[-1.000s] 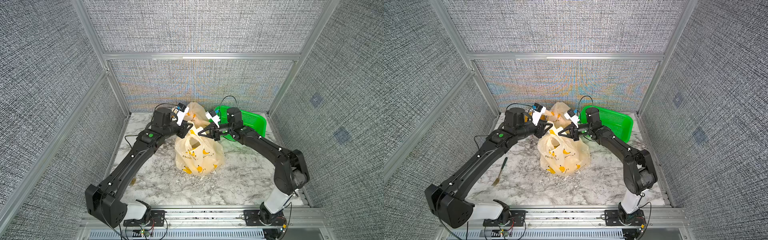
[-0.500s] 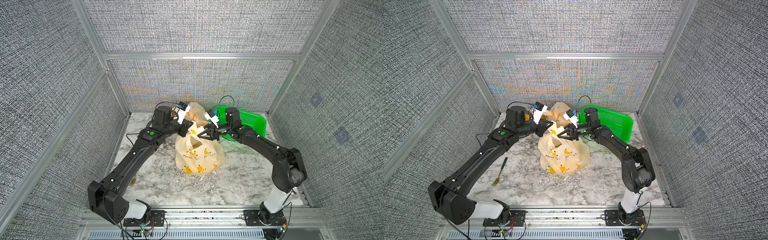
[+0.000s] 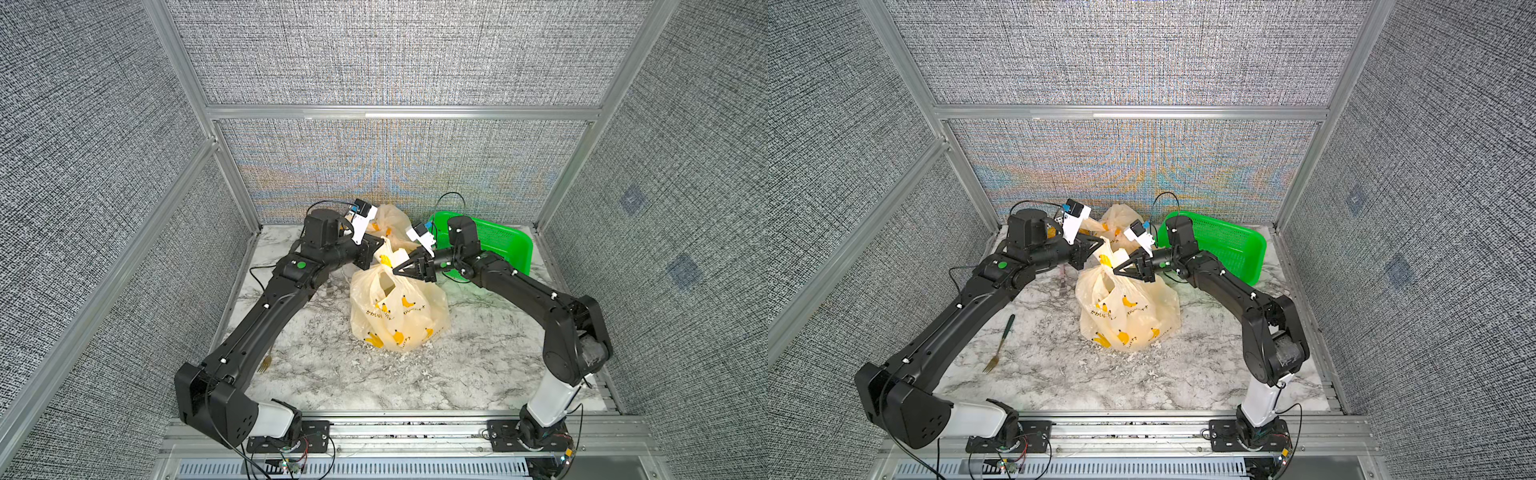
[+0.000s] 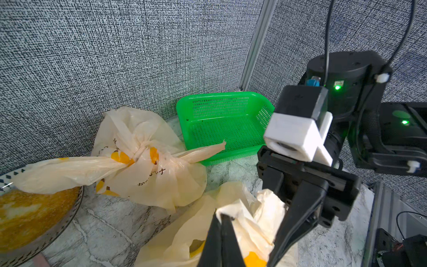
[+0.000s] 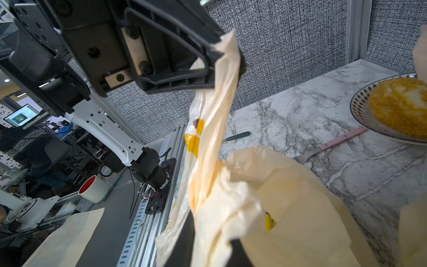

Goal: Place the banana into a plastic bag & tie a knot
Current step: Cross the plastic bag at the center of the board.

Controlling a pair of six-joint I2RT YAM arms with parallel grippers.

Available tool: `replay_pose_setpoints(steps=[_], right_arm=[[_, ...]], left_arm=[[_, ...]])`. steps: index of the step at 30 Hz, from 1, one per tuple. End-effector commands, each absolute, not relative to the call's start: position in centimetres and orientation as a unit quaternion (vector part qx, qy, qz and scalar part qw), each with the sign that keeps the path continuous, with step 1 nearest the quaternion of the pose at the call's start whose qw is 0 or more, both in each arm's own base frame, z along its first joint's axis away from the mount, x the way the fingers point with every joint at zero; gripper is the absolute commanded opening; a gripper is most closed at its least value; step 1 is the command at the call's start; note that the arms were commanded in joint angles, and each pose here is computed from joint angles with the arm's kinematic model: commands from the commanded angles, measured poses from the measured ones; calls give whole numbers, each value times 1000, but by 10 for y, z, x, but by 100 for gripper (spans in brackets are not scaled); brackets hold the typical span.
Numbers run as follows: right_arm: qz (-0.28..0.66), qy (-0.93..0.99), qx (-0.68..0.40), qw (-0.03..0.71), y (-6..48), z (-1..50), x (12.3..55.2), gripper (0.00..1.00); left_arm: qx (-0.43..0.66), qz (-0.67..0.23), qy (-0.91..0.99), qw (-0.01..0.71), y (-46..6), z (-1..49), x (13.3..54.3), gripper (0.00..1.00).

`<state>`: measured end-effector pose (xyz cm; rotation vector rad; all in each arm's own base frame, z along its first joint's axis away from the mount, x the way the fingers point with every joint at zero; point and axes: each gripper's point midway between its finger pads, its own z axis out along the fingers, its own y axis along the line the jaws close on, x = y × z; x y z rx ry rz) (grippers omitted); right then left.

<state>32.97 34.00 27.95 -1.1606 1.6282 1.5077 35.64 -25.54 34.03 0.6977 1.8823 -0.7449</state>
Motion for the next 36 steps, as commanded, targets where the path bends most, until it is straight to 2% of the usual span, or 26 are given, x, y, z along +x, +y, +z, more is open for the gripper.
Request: replay_pose_setpoints(steps=[1, 2, 3, 5, 11, 15, 20, 25, 31, 36], right_arm=[[567, 614, -437, 332, 341, 286, 335, 0], [568, 615, -435, 332, 340, 286, 336, 0], [569, 617, -431, 331, 339, 285, 337, 0], [572, 621, -424, 327, 336, 284, 338, 0], [570, 632, -413, 324, 332, 287, 341, 0], [573, 638, -407, 313, 333, 287, 342, 0], [579, 638, -407, 302, 334, 284, 339, 0], [584, 643, -404, 287, 335, 279, 336, 0], [574, 655, -405, 278, 334, 276, 333, 0], [571, 655, -412, 273, 329, 277, 321, 0]], left_arm=[[274, -299, 770, 493, -252, 349, 360, 41], [272, -292, 774, 492, -248, 348, 358, 72], [274, -282, 776, 493, -244, 349, 354, 98], [270, -268, 779, 499, -234, 351, 343, 99], [271, -152, 763, 566, -205, 359, 300, 99], [311, -24, 738, 598, -193, 349, 297, 97], [371, 76, 680, 628, -203, 357, 303, 97], [435, 129, 646, 614, -226, 342, 313, 99], [497, 135, 612, 600, -252, 323, 299, 99], [526, 163, 604, 576, -266, 300, 313, 99]])
